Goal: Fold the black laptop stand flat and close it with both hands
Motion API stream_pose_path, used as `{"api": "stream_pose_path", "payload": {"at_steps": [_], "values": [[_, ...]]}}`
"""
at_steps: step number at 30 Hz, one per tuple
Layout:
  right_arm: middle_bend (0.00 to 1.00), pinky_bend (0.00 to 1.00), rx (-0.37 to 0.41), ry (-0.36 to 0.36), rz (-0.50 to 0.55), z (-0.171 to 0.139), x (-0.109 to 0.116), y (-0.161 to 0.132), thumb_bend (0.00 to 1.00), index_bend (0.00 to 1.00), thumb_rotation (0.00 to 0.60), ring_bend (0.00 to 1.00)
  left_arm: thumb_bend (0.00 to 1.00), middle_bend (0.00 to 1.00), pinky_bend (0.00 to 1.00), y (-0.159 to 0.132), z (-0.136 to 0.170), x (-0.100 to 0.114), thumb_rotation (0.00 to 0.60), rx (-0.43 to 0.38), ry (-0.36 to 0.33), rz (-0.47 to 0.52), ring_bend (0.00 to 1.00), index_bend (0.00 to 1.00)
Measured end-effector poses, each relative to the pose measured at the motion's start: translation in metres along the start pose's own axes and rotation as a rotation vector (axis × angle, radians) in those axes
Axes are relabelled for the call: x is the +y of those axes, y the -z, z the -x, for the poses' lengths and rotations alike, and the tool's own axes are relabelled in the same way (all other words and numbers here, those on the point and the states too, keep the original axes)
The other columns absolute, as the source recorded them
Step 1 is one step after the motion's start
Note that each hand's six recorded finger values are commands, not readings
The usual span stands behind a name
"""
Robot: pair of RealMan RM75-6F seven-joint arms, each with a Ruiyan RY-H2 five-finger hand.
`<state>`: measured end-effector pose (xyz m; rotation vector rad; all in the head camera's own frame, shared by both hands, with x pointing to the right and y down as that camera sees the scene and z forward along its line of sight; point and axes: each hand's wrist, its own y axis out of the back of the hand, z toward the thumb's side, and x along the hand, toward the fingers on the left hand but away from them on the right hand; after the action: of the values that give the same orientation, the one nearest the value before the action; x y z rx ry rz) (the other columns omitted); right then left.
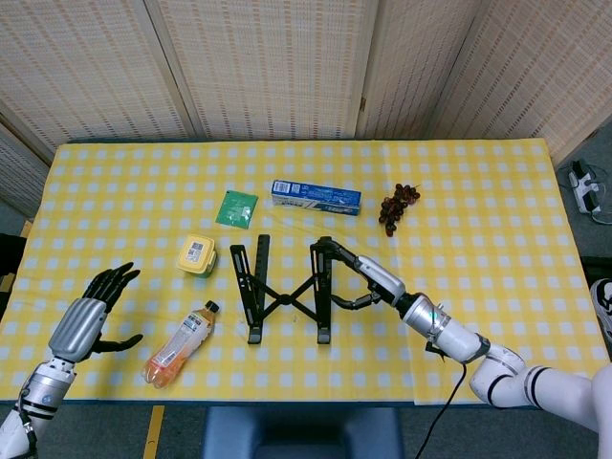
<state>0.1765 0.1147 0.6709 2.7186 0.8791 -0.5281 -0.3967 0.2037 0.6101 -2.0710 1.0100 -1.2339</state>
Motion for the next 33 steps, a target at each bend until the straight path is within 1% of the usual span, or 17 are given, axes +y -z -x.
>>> {"api": "stream_pose_path", "payload": {"at_steps": [3,8,12,17,22,28,33], "values": [[0.08,0.00,0.045,-0.053,0.017,-0.006,-0.006,-0.005,0.41,0.00,0.600,0.13,0.21,0.06,0.02,-0.008,-0.007,-0.008,0.600,-0.037,0.055,0.019,0.04,0.06],[0.08,0.00,0.079,-0.134,-0.020,-0.029,-0.016,-0.007,0.41,0.00,0.600,0.13,0.21,0.06,0.01,-0.028,-0.018,-0.024,0.600,-0.114,0.140,0.021,0.04,0.07],[0.08,0.00,0.093,-0.164,-0.038,-0.048,-0.021,-0.008,0.41,0.00,0.600,0.13,0.21,0.06,0.01,-0.041,-0.025,-0.035,0.600,-0.156,0.178,0.017,0.04,0.10],[0.08,0.00,0.112,-0.197,-0.060,-0.067,-0.032,-0.010,0.41,0.00,0.600,0.13,0.21,0.06,0.01,-0.057,-0.032,-0.048,0.600,-0.195,0.200,0.012,0.04,0.16],[0.08,0.00,0.123,-0.214,-0.068,-0.079,-0.039,-0.013,0.41,0.00,0.600,0.13,0.21,0.07,0.01,-0.071,-0.040,-0.062,0.600,-0.222,0.215,0.030,0.04,0.21],[0.08,0.00,0.118,-0.218,-0.070,-0.087,-0.044,-0.013,0.41,0.00,0.600,0.13,0.21,0.09,0.00,-0.088,-0.051,-0.082,0.600,-0.249,0.214,0.028,0.05,0.26],[0.08,0.00,0.109,-0.211,-0.075,-0.090,-0.044,-0.013,0.41,0.00,0.600,0.13,0.21,0.13,0.01,-0.096,-0.061,-0.098,0.600,-0.241,0.207,0.034,0.08,0.33]]}}
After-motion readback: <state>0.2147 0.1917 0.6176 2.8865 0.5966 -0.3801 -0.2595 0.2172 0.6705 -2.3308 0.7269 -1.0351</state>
